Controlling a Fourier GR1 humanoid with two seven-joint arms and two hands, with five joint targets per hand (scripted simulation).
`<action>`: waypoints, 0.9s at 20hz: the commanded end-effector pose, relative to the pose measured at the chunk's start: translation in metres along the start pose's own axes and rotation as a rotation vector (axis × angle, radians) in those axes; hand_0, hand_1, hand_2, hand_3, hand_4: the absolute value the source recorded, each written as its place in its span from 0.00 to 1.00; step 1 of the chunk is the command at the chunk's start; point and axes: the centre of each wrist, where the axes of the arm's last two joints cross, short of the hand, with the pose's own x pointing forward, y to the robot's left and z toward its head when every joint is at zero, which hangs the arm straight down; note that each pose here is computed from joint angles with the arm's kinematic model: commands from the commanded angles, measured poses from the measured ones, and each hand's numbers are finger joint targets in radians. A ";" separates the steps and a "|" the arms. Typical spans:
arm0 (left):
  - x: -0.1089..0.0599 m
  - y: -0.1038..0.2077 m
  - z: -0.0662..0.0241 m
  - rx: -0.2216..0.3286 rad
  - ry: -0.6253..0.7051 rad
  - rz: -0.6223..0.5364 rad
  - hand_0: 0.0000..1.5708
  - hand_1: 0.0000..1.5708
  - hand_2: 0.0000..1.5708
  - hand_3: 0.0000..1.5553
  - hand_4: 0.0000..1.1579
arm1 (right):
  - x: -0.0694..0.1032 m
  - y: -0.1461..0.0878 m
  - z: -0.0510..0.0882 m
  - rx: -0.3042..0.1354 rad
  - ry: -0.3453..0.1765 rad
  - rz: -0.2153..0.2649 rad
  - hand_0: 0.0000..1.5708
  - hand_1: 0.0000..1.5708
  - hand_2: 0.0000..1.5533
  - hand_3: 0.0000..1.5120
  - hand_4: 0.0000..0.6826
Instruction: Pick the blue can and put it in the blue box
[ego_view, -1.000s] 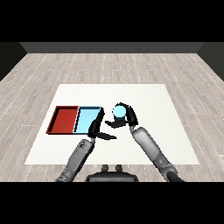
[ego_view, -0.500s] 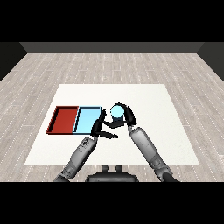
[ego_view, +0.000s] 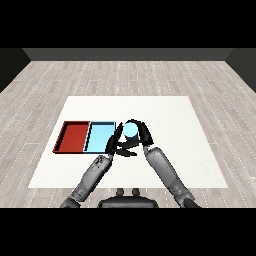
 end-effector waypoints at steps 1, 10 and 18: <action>0.002 -0.013 -0.0132 -0.012 -0.018 0.007 0.00 0.00 0.00 0.00 0.00 | -0.014 0.011 -0.005 0.014 0.003 0.000 0.96 0.96 0.94 0.91 0.80; -0.005 -0.019 -0.0143 -0.050 -0.013 0.070 0.00 0.00 0.00 0.00 0.00 | 0.006 0.032 -0.001 0.046 -0.024 -0.034 0.89 0.89 0.93 0.91 0.84; 0.000 -0.023 -0.0025 0.065 0.005 0.065 1.00 1.00 1.00 1.00 0.98 | 0.003 0.031 0.010 0.057 -0.016 -0.080 0.97 0.97 0.94 0.91 0.83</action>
